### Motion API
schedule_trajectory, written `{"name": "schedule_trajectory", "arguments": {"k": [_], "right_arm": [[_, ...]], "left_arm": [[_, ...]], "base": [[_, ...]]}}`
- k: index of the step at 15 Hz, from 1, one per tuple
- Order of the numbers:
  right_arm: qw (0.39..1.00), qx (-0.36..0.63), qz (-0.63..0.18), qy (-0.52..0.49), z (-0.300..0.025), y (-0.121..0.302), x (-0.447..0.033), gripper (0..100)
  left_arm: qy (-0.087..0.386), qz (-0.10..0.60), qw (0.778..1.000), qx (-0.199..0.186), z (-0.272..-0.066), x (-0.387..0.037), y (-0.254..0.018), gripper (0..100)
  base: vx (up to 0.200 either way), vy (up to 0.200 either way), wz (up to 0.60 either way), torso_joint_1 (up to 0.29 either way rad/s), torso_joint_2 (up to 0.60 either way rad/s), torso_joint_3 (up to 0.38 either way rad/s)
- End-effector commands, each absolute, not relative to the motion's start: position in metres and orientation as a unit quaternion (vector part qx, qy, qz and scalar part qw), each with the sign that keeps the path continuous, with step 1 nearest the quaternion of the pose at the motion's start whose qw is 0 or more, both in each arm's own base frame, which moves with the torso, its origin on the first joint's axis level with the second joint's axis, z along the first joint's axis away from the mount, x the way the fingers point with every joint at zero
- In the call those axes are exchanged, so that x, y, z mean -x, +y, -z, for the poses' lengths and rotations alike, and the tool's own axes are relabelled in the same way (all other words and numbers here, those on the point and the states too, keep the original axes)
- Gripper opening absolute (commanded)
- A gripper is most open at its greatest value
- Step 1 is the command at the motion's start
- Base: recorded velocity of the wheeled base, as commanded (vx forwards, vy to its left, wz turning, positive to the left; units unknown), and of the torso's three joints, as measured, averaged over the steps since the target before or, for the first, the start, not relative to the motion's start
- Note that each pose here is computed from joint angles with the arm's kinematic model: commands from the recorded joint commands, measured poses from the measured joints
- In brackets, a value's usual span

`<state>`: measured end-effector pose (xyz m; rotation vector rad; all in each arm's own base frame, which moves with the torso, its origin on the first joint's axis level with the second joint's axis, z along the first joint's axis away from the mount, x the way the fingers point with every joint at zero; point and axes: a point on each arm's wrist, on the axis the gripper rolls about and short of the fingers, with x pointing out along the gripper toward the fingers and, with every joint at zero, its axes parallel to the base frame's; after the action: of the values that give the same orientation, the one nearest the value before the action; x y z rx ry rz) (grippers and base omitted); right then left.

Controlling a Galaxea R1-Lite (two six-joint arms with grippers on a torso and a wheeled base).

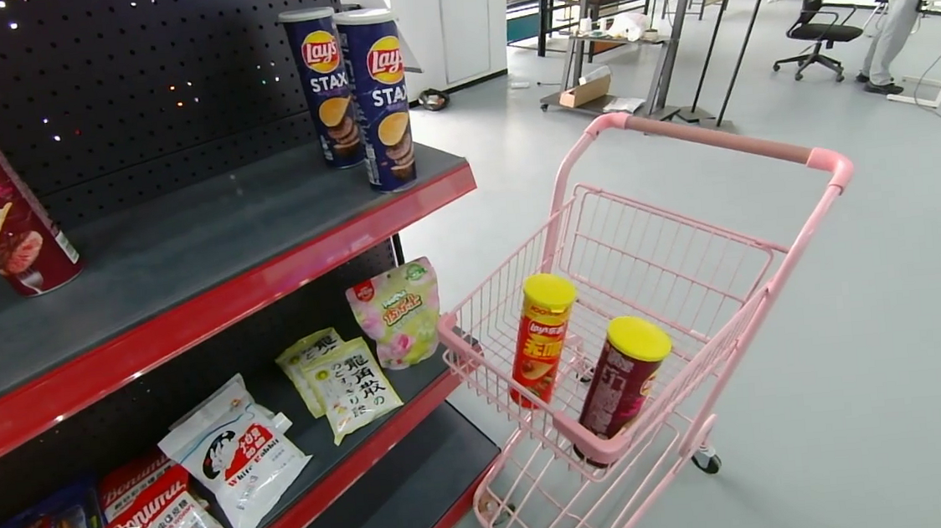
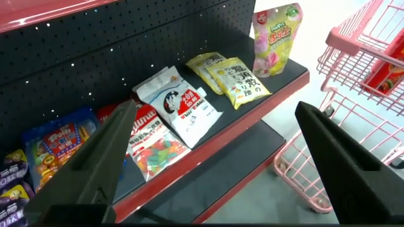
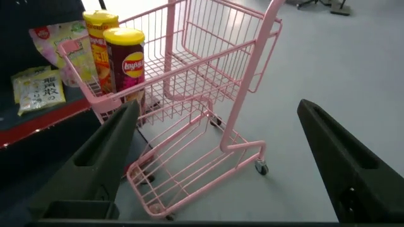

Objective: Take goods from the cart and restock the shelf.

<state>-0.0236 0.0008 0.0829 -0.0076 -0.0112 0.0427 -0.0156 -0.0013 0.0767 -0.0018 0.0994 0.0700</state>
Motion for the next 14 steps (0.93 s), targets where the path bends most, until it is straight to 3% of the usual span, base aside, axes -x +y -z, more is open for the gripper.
{"name": "schedule_trajectory", "arguments": {"k": [1,2,4,10,14], "right_arm": [[0.989,-0.136,-0.058,0.022,-0.199,0.002,-0.010,100],[0.986,-0.136,-0.085,0.046,-0.226,0.005,-0.035,100],[0.983,-0.086,-0.099,0.130,-0.216,0.010,-0.091,100],[0.948,-0.082,-0.203,0.230,-0.104,0.050,-0.209,100],[0.941,-0.073,-0.224,0.243,-0.075,0.066,-0.246,100]], "left_arm": [[0.050,-0.035,0.998,0.001,-0.077,0.016,-0.001,100],[0.050,-0.035,0.998,0.001,-0.077,0.016,-0.001,100],[0.050,-0.035,0.998,0.001,-0.077,0.016,-0.001,100],[0.051,-0.034,0.998,0.001,-0.077,0.016,-0.001,100],[0.050,-0.034,0.998,0.000,-0.077,0.016,-0.001,100]], "base": [[0.000,0.000,0.00,0.000,0.00,0.000],[0.000,0.000,0.00,0.000,0.00,0.000],[0.000,0.000,0.00,0.000,0.00,0.000],[0.000,0.000,0.00,0.000,0.00,0.000],[0.000,0.000,0.00,0.000,0.00,0.000]]}}
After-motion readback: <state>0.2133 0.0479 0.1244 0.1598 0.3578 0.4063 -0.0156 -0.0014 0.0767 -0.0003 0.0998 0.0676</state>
